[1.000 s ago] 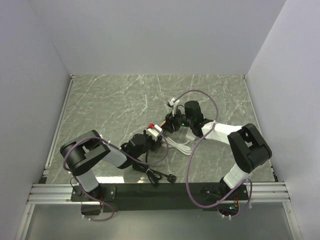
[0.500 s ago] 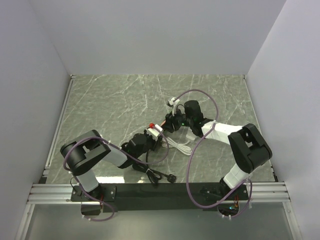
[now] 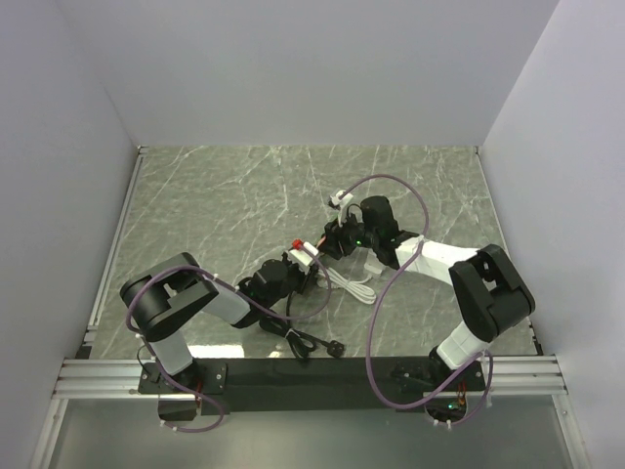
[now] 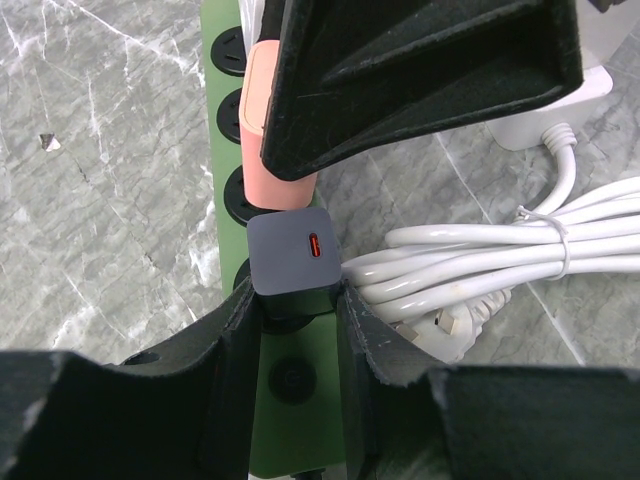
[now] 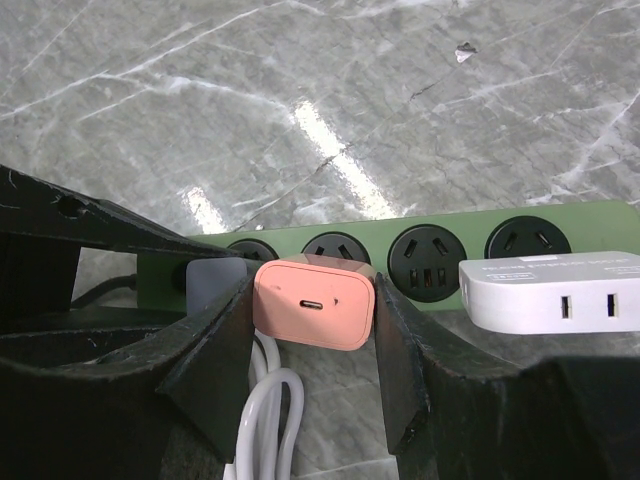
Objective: Insert the plug
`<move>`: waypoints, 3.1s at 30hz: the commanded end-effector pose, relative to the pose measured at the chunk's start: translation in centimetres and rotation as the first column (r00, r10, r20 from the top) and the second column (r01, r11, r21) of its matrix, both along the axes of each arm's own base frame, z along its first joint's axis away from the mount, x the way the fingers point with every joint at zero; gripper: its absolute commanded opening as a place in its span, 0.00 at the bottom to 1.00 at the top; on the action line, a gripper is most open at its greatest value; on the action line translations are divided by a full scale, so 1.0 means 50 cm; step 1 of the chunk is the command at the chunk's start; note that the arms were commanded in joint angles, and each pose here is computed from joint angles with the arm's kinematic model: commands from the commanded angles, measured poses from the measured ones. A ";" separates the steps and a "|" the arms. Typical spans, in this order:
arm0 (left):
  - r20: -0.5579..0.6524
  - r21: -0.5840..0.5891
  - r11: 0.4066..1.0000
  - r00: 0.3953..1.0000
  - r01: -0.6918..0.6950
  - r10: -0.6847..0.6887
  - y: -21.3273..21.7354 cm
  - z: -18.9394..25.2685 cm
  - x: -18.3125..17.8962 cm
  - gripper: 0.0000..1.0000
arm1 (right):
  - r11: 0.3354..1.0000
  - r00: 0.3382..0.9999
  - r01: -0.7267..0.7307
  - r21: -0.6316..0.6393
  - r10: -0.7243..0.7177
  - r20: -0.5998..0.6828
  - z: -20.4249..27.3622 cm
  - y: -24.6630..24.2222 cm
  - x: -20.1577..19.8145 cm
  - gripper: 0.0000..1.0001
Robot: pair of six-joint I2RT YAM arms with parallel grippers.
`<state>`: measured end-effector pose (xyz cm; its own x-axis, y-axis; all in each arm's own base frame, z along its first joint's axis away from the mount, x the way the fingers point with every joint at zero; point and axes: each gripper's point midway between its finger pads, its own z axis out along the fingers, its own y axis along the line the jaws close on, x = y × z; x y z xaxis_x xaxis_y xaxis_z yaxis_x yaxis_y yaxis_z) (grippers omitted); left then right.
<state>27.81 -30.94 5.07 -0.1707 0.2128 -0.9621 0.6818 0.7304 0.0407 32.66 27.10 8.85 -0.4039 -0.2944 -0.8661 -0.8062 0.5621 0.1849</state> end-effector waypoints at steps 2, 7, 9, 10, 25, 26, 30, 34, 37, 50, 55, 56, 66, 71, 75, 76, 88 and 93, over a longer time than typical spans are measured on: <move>-0.250 0.116 0.986 0.964 0.123 -0.091 0.009 -0.132 -0.090 0.08 | 1.000 0.998 0.001 0.009 -0.002 0.055 0.040 0.002 0.012 0.00; -0.246 0.113 0.987 0.966 0.114 -0.084 0.012 -0.129 -0.089 0.09 | 1.000 0.999 0.005 -0.011 -0.005 0.038 0.029 0.002 0.016 0.00; -0.248 0.115 0.987 0.965 0.115 -0.083 0.012 -0.130 -0.089 0.09 | 1.000 0.999 0.003 -0.019 -0.002 0.034 0.025 0.003 0.014 0.00; -0.244 0.113 0.987 0.966 0.110 -0.080 0.012 -0.127 -0.087 0.09 | 1.000 0.999 0.001 -0.026 0.000 0.032 0.021 0.005 0.013 0.00; -0.230 0.100 0.990 0.971 0.095 -0.070 0.018 -0.115 -0.083 0.07 | 0.993 0.998 0.051 -0.110 -0.053 -0.015 -0.022 -0.002 0.002 0.00; -0.229 0.095 0.991 0.971 0.092 -0.068 0.019 -0.112 -0.082 0.07 | 0.992 0.998 0.052 -0.112 -0.055 -0.021 -0.026 -0.002 0.001 0.00; -0.221 0.054 0.996 0.974 0.071 -0.057 0.030 -0.095 -0.075 0.08 | 0.989 0.996 0.059 -0.136 -0.067 -0.050 -0.046 -0.003 -0.003 0.00; -0.218 0.056 0.998 0.976 0.031 -0.019 0.043 -0.094 -0.063 0.08 | 0.989 0.996 0.062 -0.131 -0.070 -0.056 -0.047 -0.002 -0.012 0.00; -0.225 0.074 0.997 0.974 0.000 0.016 0.050 -0.104 -0.056 0.08 | 0.989 0.996 0.061 -0.131 -0.070 -0.060 -0.050 -0.001 -0.018 0.00; -0.192 0.105 0.974 0.957 -0.198 0.216 0.108 -0.100 -0.003 0.08 | 0.978 0.987 0.116 -0.174 -0.133 -0.088 -0.078 0.002 -0.030 0.00; -0.183 0.103 0.963 0.946 -0.251 0.266 0.124 -0.095 0.008 0.08 | 0.976 0.979 0.160 -0.146 -0.176 -0.105 -0.079 -0.004 -0.044 0.00; -0.182 0.106 0.962 0.946 -0.253 0.269 0.126 -0.095 0.008 0.08 | 0.975 0.977 0.168 -0.148 -0.184 -0.108 -0.083 -0.007 -0.045 0.00; -0.159 0.107 0.955 0.944 -0.276 0.290 0.130 -0.086 0.019 0.08 | 0.968 0.964 0.210 -0.137 -0.229 -0.138 -0.096 -0.007 -0.062 0.00; -0.158 0.100 0.942 0.930 -0.320 0.333 0.144 -0.086 0.030 0.09 | 0.960 0.959 0.225 -0.165 -0.248 -0.133 -0.105 0.001 -0.074 0.00; -0.153 0.094 0.944 0.933 -0.315 0.326 0.142 -0.082 0.030 0.09 | 0.947 0.947 0.273 -0.169 -0.295 -0.123 -0.094 -0.010 -0.071 0.00; -0.150 0.094 0.948 0.937 -0.304 0.316 0.140 -0.081 0.029 0.09 | 0.946 0.947 0.276 -0.171 -0.298 -0.116 -0.090 -0.013 -0.070 0.00; -0.132 0.072 0.975 0.966 -0.212 0.220 0.112 -0.071 0.010 0.08 | 0.954 0.967 0.228 -0.193 -0.244 -0.066 -0.052 -0.023 -0.075 0.00; -0.104 0.085 0.969 0.965 -0.232 0.240 0.115 -0.060 0.023 0.11 | 0.955 0.961 0.262 -0.136 -0.271 -0.057 -0.025 -0.016 -0.063 0.00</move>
